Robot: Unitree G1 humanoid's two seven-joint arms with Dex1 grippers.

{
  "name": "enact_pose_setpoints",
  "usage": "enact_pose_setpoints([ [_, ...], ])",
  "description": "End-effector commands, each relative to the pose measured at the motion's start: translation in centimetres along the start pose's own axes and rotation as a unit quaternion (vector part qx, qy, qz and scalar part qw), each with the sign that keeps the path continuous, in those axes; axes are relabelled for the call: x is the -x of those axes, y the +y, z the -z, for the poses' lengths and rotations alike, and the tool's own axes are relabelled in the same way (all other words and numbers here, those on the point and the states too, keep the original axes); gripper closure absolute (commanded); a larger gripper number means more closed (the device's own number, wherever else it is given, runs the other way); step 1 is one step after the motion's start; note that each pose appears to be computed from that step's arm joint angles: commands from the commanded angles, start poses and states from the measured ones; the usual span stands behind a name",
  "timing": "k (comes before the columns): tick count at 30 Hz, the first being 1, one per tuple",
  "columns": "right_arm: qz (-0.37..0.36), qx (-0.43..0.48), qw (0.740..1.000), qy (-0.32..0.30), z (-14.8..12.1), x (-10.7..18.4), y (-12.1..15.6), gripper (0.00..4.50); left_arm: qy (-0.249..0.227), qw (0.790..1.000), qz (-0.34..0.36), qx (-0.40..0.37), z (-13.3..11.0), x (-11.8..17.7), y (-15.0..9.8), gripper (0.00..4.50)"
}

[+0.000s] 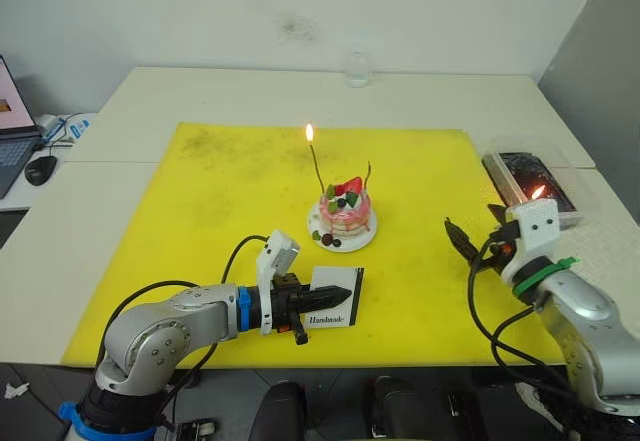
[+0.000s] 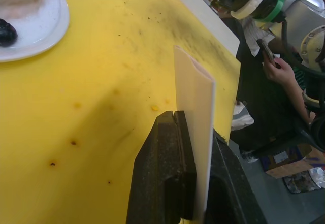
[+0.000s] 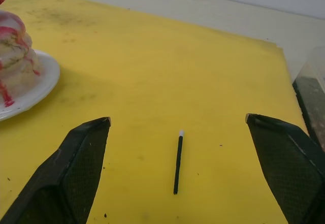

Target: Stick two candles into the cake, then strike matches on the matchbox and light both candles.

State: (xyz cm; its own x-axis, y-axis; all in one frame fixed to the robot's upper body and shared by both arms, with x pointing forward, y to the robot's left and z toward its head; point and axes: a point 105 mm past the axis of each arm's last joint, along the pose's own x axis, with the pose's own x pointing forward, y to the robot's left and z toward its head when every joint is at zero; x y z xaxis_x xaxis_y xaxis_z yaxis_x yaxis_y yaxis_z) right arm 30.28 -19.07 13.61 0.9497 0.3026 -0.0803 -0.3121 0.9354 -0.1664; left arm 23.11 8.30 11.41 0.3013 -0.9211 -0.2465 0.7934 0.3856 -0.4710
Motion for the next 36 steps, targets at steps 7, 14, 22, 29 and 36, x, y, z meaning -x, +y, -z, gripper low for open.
enact_pose_setpoints([
  [7, 0.046, 0.0, 0.999, 0.012, 1.8, -2.2, -0.8, 0.04, -0.007, 1.0, 0.011, -0.018, -0.7, 0.2, -0.8, 4.5],
  [14, 0.061, 0.002, 0.997, 0.039, 2.8, -2.4, -0.6, 1.24, -0.006, 1.0, 0.008, -0.015, -0.3, 0.3, -0.8, 4.5],
  [22, 0.049, 0.021, 0.997, 0.049, 2.6, -2.6, 0.2, 4.14, -0.004, 1.0, 0.01, -0.015, -0.1, 0.2, -0.7, 4.5],
  [29, 0.03, 0.021, 0.999, 0.025, 0.5, -2.1, 1.1, 4.47, -0.006, 1.0, 0.009, -0.016, -0.2, 0.2, -0.8, 4.5],
  [36, 0.003, 0.031, 0.999, 0.015, -2.0, -0.1, 1.7, 4.47, -0.004, 1.0, 0.014, -0.017, -0.4, 0.0, -0.8, 4.5],
])
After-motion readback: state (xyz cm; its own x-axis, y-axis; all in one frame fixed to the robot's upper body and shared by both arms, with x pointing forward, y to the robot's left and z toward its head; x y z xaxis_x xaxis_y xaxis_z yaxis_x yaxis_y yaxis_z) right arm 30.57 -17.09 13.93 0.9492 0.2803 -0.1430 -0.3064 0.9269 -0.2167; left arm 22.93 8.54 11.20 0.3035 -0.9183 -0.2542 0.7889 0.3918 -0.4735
